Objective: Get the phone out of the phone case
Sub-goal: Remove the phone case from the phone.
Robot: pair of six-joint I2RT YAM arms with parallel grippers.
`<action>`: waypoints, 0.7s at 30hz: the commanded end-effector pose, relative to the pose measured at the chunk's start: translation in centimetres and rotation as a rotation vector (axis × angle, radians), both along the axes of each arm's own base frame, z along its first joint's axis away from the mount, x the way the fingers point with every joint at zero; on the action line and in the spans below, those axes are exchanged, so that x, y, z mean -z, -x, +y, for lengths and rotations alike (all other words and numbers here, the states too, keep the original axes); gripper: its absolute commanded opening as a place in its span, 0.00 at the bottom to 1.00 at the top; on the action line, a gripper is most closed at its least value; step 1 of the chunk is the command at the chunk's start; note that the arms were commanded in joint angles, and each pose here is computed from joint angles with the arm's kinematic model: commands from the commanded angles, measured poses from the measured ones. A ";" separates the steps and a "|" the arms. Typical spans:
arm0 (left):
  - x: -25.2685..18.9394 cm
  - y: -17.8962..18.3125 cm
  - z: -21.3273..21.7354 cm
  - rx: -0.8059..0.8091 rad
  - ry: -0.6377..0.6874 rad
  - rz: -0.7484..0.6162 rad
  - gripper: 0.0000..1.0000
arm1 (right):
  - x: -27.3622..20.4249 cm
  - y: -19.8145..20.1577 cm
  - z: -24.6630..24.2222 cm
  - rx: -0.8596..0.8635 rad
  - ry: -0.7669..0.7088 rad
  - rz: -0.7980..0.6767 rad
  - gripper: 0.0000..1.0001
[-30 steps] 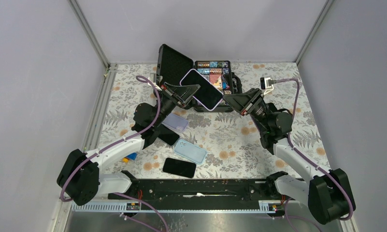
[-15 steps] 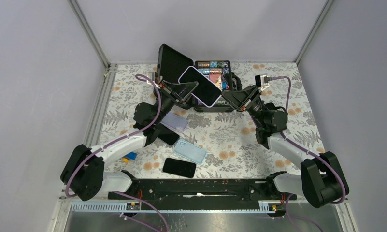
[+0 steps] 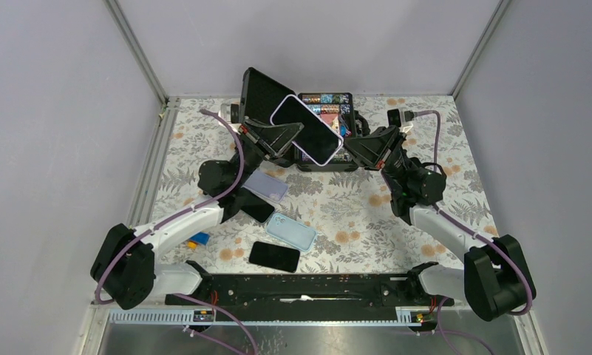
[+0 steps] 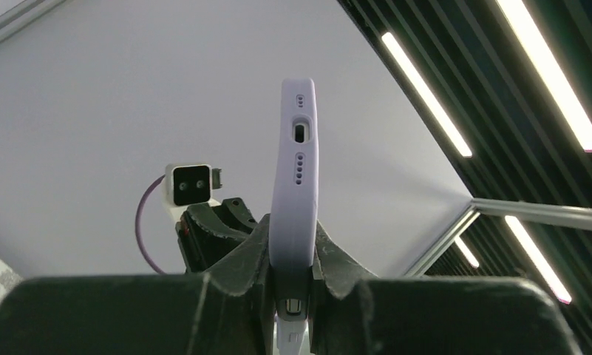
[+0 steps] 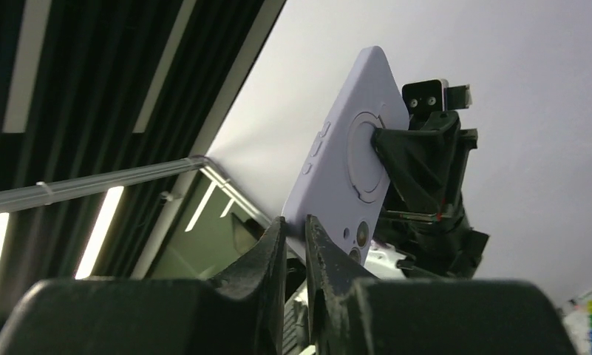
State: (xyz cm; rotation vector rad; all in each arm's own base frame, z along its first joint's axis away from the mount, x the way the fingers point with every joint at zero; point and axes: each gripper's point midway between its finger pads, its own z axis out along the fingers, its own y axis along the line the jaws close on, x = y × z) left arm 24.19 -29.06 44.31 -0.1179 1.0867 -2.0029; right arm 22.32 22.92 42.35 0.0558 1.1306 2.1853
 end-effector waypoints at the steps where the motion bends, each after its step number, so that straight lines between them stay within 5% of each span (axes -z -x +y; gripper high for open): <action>1: -8.2 10.5 2.9 0.147 0.155 -0.413 0.00 | 0.1 -1.1 0.5 -0.070 -0.018 0.124 0.00; 6: -8.8 11.5 2.8 0.158 0.154 -0.458 0.00 | 1.3 -1.8 1.2 -0.102 -0.004 0.193 0.00; 12: -8.6 10.7 3.1 0.094 0.159 -0.439 0.00 | 1.4 -1.4 1.2 0.009 0.072 0.088 0.02; 18: -7.7 8.3 2.5 -0.003 0.101 -0.370 0.00 | 4.9 -0.8 0.1 0.340 0.339 -0.135 0.62; 21: -6.8 6.3 1.9 -0.067 0.048 -0.307 0.00 | 6.0 1.1 0.1 0.415 0.435 -0.305 0.72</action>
